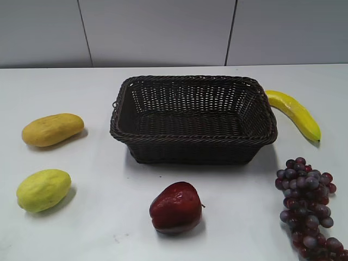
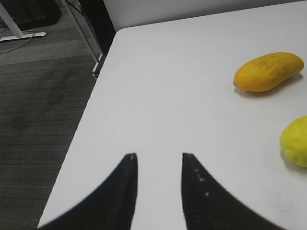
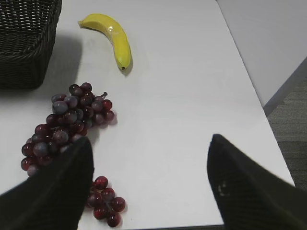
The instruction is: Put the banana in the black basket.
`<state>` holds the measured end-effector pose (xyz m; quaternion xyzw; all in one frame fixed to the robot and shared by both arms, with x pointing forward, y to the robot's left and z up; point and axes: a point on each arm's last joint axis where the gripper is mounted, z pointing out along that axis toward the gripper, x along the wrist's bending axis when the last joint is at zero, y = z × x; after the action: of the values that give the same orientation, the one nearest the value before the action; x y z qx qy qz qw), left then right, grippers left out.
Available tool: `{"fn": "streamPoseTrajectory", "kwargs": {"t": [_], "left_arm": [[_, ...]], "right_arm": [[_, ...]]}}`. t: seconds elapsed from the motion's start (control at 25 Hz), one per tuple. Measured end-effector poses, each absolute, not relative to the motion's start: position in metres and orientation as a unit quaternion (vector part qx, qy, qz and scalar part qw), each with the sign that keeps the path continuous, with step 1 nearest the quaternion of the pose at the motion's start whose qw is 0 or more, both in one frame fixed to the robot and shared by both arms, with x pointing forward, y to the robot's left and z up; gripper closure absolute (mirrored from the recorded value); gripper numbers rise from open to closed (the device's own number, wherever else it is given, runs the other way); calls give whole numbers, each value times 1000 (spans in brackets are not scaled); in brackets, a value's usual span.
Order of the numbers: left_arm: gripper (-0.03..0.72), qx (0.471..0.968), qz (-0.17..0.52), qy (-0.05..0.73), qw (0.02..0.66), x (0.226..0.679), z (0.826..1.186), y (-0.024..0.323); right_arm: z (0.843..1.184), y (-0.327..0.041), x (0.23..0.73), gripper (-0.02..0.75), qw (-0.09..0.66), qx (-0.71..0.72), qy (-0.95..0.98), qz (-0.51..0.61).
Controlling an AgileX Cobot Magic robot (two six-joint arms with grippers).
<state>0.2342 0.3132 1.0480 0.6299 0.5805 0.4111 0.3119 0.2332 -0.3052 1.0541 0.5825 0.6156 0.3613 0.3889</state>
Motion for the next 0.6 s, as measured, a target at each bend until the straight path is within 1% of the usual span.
{"fn": "streamPoseTrajectory", "kwargs": {"t": [0.36,0.6], "left_arm": [[456,630,411,580,312,234,1048,313],[456,630,411,580,312,234,1048,313]], "right_arm": [[1055,-305,236,176,382,586,620,357],[1063,-300,269,176,337,604,644,328]]}}
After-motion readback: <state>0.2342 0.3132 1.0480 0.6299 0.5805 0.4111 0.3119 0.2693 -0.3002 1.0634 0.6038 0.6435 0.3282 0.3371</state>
